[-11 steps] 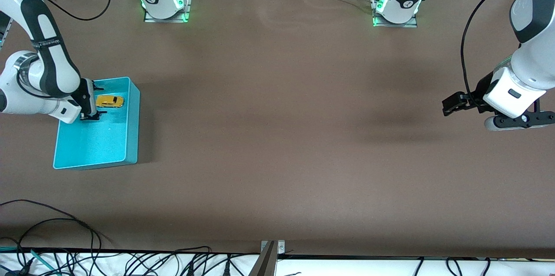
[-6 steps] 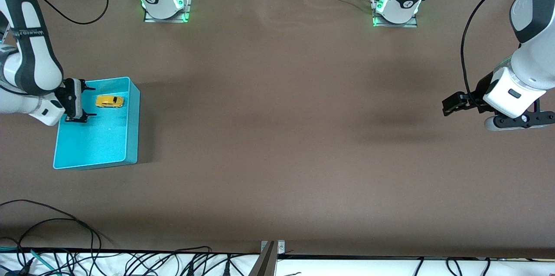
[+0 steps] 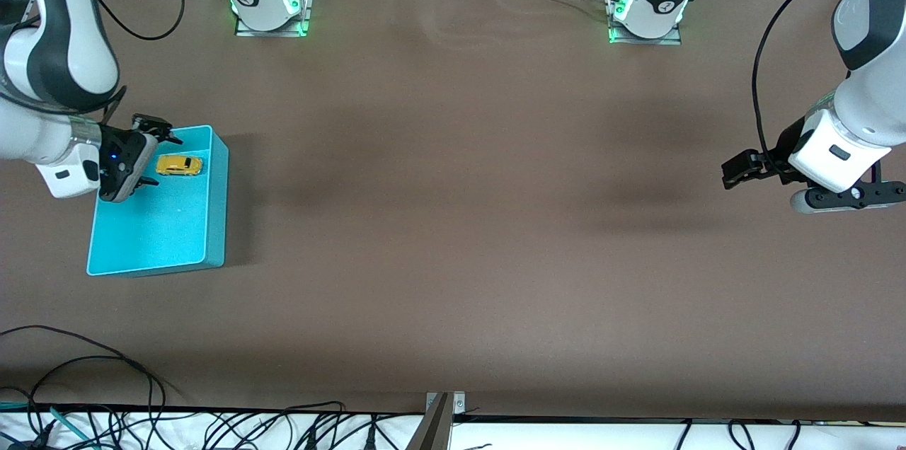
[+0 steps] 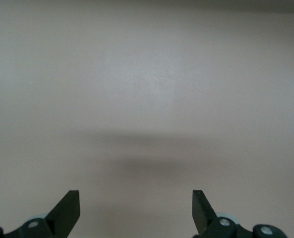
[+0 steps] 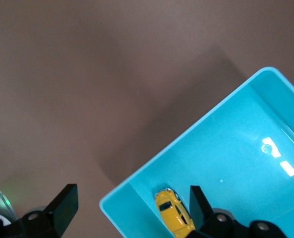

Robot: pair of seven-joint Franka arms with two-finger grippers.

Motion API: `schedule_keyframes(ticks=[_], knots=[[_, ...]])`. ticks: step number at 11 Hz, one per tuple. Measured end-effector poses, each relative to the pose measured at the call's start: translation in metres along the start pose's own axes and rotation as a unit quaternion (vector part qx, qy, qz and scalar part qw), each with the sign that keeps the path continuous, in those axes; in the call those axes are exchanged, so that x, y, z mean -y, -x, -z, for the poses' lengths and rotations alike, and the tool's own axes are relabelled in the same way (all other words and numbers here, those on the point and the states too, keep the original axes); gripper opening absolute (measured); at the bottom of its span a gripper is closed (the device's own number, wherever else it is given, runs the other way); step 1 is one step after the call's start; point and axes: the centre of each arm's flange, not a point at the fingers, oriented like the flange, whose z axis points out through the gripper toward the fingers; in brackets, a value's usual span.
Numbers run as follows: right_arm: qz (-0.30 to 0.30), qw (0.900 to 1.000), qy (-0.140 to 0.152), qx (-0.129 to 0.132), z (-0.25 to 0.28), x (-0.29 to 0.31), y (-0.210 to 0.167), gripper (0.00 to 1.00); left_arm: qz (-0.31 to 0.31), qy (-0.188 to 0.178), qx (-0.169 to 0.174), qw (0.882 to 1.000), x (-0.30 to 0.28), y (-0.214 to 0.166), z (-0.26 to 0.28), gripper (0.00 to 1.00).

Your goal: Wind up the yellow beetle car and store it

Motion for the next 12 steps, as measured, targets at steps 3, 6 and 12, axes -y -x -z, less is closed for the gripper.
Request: schedule_keyframes(ticks=[3, 6, 12], knots=[[-0.097, 0.995, 0.032, -0.014, 0.043, 0.048, -0.039, 1.0, 0.0, 0.0, 0.0, 1.0, 0.0, 0.0, 0.0, 1.0], [-0.115, 0.991, 0.055, -0.033, 0.073, 0.06, -0.031, 1.0, 0.0, 0.0, 0.0, 1.0, 0.0, 0.0, 0.0, 1.0], [-0.339, 0.935, 0.086, -0.057, 0.092, 0.088, -0.051, 1.0, 0.0, 0.0, 0.0, 1.0, 0.0, 0.0, 0.0, 1.0]])
